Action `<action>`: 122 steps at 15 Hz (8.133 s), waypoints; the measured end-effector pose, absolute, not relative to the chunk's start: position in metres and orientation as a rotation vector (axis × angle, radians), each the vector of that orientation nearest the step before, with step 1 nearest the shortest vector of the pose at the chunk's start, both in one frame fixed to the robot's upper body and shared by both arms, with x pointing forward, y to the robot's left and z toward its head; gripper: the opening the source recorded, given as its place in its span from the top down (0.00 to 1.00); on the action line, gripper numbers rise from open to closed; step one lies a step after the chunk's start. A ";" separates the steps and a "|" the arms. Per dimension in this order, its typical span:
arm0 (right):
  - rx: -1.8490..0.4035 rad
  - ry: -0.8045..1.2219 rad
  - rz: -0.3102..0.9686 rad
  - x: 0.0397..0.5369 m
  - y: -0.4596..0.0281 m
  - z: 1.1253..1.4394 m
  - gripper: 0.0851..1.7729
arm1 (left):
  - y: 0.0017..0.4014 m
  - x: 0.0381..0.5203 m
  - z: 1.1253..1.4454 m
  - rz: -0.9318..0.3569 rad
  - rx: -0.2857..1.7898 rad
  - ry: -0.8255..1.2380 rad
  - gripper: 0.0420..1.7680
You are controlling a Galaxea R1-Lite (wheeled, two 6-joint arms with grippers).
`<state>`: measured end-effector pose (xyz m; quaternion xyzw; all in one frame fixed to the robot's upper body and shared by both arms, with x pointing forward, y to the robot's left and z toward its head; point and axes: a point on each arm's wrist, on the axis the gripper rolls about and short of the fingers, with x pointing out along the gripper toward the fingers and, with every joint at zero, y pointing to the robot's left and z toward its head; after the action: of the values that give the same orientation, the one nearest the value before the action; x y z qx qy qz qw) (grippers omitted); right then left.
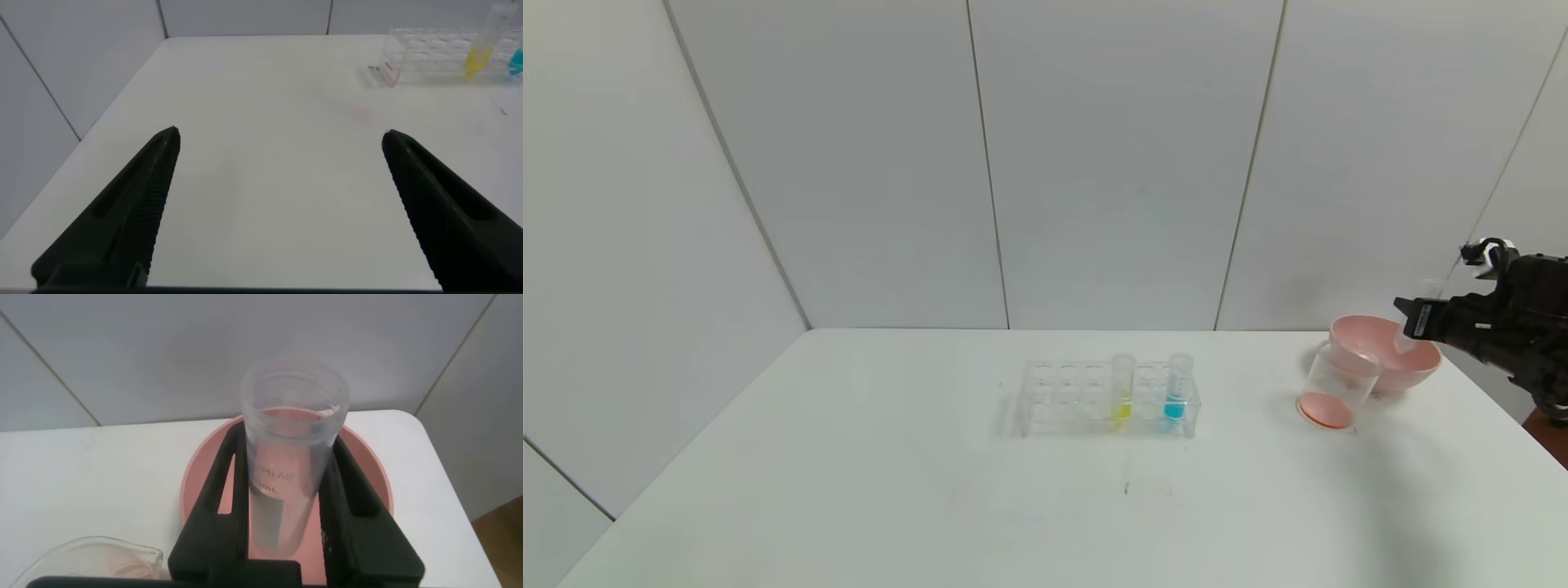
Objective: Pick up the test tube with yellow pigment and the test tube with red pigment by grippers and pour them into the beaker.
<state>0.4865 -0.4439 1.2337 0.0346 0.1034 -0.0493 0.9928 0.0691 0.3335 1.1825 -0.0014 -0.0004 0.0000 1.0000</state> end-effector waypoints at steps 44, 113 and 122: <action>0.089 0.237 0.229 0.356 -0.071 1.186 0.04 | 0.334 0.069 1.182 0.000 -0.003 -0.001 0.00; -1.309 -0.141 0.307 0.457 -0.454 1.233 0.74 | 0.334 0.069 1.182 0.000 -0.003 -0.001 0.00; -1.618 -0.258 0.284 0.456 -0.438 1.234 0.74 | 0.334 0.069 1.182 0.000 -0.003 -0.001 0.00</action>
<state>0.4557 -0.4379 1.2336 -0.7188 -0.1145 0.1262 0.6740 0.0691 0.3335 1.1825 -0.0014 -0.0004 0.0000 1.0000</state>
